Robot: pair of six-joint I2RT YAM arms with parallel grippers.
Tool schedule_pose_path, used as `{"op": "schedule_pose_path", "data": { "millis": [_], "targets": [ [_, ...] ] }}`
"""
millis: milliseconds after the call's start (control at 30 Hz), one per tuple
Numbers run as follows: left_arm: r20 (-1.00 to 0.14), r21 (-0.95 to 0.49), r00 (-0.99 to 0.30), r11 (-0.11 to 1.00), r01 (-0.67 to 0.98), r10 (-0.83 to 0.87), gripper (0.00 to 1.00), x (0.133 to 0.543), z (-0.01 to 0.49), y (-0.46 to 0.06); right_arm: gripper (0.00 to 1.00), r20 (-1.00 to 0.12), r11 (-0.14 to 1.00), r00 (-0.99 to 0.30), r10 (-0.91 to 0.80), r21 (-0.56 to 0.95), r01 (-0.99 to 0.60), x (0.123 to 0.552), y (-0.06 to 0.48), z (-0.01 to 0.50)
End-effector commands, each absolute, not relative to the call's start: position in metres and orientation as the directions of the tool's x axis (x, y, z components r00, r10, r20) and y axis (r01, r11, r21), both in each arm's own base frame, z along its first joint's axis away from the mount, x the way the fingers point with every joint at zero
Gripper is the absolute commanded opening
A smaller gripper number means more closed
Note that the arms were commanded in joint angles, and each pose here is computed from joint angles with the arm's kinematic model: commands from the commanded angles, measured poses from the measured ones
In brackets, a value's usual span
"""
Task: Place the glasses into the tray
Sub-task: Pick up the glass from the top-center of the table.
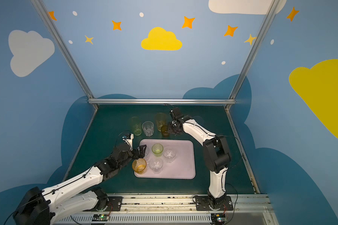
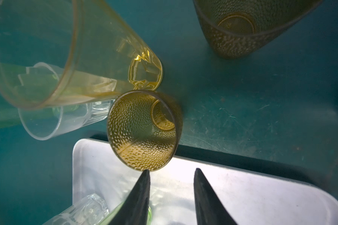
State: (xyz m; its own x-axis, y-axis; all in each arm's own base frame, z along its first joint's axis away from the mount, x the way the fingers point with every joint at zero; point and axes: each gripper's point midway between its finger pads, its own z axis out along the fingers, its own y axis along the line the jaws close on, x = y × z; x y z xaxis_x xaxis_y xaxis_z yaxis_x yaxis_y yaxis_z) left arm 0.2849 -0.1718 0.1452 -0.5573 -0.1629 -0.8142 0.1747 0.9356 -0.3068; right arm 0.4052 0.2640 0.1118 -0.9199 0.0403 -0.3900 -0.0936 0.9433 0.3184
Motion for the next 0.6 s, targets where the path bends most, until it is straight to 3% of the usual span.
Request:
{"op": "schedule_pose_path", "data": {
  "millis": [0, 567],
  "targets": [
    [-0.824, -0.297, -0.542, 0.941, 0.162, -0.166, 1.00, 0.286, 0.146, -0.166, 0.38, -0.370, 0.947, -0.929, 0.024, 0.305, -0.097, 0.406, 0.264, 0.106],
    [-0.829, -0.322, -0.523, 0.934, 0.156, -0.199, 1.00, 0.283, 0.153, -0.161, 0.32, -0.342, 0.943, -0.939, 0.016, 0.317, -0.100, 0.403, 0.269, 0.097]
  ]
}}
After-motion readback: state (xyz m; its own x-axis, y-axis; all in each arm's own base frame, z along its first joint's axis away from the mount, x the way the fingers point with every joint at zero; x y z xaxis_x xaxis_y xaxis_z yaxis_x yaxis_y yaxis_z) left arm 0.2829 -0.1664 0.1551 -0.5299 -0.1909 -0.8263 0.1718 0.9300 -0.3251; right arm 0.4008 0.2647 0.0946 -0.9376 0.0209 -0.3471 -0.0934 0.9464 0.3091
